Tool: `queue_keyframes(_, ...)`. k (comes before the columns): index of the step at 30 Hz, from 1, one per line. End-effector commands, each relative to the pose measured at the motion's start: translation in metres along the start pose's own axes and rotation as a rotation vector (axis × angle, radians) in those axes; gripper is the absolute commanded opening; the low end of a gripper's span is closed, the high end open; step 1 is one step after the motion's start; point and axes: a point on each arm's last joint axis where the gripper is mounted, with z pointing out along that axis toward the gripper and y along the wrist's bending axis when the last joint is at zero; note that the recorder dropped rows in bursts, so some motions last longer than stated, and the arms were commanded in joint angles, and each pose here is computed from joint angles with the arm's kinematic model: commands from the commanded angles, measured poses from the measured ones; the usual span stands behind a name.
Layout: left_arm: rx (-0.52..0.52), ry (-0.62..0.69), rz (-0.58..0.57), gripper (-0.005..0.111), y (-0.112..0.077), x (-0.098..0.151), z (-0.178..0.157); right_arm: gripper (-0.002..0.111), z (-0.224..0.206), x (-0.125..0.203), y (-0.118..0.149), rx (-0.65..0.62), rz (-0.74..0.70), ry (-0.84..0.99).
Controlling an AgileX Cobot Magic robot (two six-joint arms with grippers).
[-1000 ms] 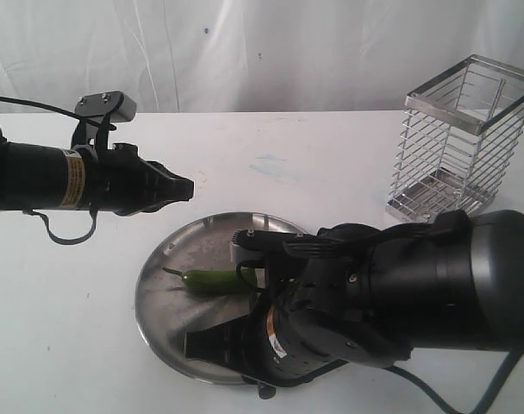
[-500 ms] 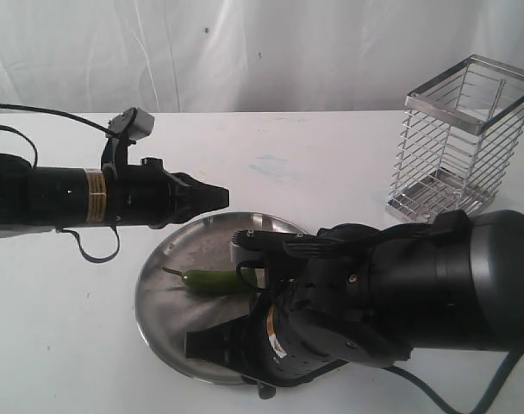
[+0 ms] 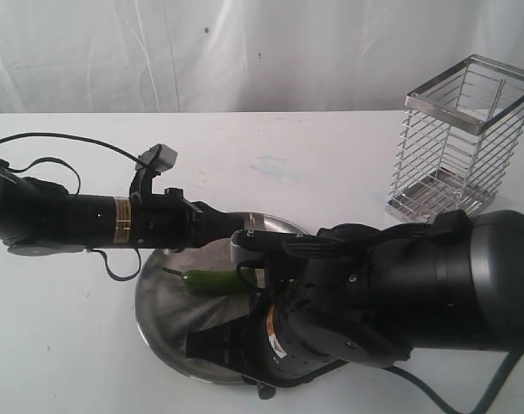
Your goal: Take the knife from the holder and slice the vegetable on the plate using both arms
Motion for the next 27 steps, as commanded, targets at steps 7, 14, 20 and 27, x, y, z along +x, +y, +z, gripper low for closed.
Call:
queue_keyframes(7, -0.09, 0.098, 0.128, 0.0, -0.012, 0.009, 0.02, 0.0, 0.0, 0.0, 0.0, 0.001, -0.01, 0.001)
queue_keyframes(14, -0.19, 0.158, 0.171, 0.0, -0.003, 0.013, 0.018, 0.0, 0.0, 0.0, 0.0, 0.001, -0.01, 0.001)
queue_keyframes(20, -0.314, 0.24, 0.187, 0.0, 0.009, 0.019, 0.014, 0.0, 0.0, 0.0, 0.0, 0.001, -0.01, 0.001)
queue_keyframes(27, -0.33, 0.291, 0.181, 0.0, 0.01, 0.023, 0.012, 0.0, 0.0, 0.0, 0.0, 0.001, -0.01, 0.001)
